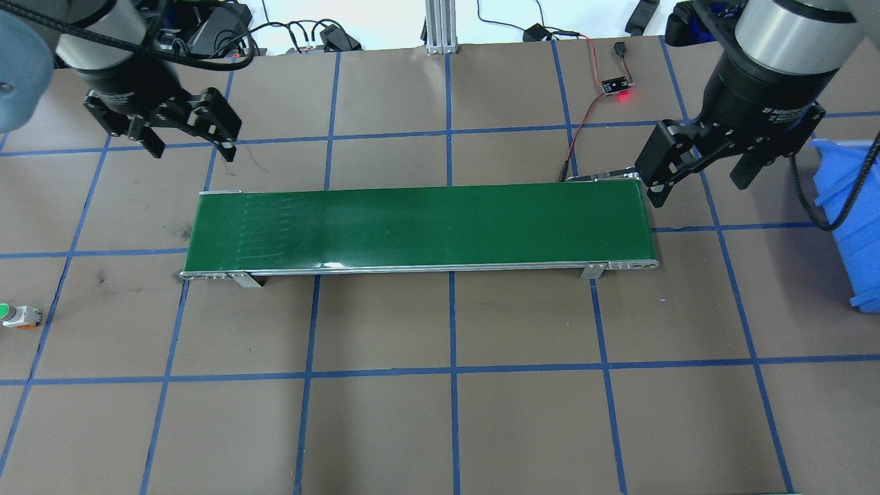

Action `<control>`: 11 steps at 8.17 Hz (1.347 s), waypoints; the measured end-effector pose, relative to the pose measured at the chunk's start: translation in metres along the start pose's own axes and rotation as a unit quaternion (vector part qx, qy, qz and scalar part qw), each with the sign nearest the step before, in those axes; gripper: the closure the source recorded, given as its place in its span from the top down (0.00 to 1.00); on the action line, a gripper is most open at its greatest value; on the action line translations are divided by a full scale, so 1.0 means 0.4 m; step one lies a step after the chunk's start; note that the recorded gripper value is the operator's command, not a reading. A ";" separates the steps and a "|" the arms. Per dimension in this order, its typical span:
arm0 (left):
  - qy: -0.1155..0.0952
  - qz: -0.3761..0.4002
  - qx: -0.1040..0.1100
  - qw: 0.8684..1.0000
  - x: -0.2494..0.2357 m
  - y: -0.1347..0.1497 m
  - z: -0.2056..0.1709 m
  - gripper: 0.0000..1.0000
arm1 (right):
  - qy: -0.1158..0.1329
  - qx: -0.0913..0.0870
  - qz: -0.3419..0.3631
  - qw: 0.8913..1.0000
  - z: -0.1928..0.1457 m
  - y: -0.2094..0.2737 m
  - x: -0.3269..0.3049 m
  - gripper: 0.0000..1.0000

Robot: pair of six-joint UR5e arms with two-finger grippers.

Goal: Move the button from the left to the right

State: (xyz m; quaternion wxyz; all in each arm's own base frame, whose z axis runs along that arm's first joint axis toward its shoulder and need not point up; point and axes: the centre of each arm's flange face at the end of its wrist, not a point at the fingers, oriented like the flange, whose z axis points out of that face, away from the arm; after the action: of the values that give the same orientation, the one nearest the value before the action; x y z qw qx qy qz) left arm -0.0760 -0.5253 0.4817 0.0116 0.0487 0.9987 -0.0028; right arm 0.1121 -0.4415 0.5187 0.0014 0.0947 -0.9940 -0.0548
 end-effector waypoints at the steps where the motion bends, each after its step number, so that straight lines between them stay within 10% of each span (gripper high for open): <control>1: 0.001 -0.009 -0.005 1.000 -0.103 -0.006 0.015 1.00 | 0.000 0.000 0.000 1.000 0.000 0.000 0.000 1.00; 6: -0.036 0.049 0.038 0.997 -0.574 -0.006 0.124 1.00 | 0.000 0.000 0.000 1.000 0.000 0.000 0.000 1.00; 11: -0.001 0.012 -0.013 1.000 -0.927 0.099 0.369 1.00 | 0.000 0.000 0.000 1.000 0.000 0.000 0.000 1.00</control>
State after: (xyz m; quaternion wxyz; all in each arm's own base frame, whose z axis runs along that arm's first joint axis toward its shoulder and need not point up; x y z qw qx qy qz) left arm 0.3004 -0.5231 0.3428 0.0132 0.0603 0.9980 0.0104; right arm 0.1121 -0.4415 0.5187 0.0014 0.0947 -0.9940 -0.0548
